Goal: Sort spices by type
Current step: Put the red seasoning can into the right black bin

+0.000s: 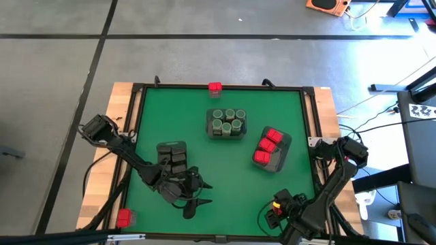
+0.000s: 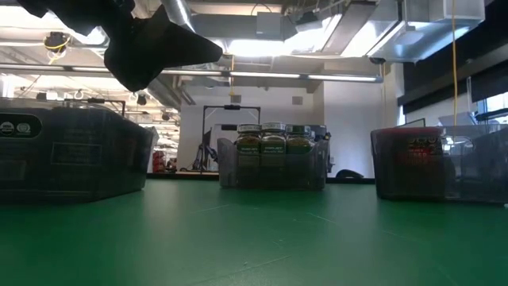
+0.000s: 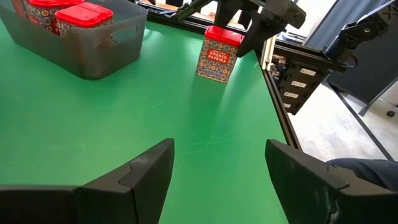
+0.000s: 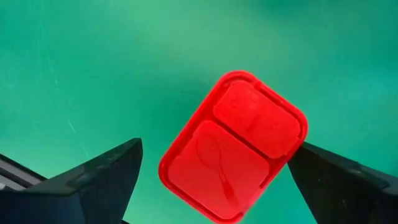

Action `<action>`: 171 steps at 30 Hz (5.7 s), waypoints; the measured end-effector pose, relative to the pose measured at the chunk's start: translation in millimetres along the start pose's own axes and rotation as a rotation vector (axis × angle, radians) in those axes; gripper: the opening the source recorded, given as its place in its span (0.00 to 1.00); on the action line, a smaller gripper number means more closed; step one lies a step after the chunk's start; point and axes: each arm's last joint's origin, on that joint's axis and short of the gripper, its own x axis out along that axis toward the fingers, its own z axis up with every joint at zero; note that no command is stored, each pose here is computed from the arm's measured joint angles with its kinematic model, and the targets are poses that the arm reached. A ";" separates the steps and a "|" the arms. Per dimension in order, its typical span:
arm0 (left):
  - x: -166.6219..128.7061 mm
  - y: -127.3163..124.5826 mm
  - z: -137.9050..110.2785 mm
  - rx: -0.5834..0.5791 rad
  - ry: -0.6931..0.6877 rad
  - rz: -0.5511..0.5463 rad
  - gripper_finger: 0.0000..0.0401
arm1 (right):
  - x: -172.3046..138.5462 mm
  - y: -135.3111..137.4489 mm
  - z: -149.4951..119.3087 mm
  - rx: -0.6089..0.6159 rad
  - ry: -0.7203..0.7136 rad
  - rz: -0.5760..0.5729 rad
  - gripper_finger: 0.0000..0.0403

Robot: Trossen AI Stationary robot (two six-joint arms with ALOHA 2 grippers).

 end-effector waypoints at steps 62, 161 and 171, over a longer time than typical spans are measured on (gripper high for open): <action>-25.6 49.0 39.5 0.121 0.154 0.211 0.62 | -79.3 -91.2 150.7 -0.055 -0.292 -0.063 0.56; -28.6 50.8 34.5 0.333 0.247 0.175 0.62 | -40.1 -21.6 170.7 0.060 -0.491 0.017 0.78; -56.3 15.5 30.5 0.572 0.442 0.044 0.62 | -37.5 13.1 111.2 -0.148 -0.795 0.444 0.78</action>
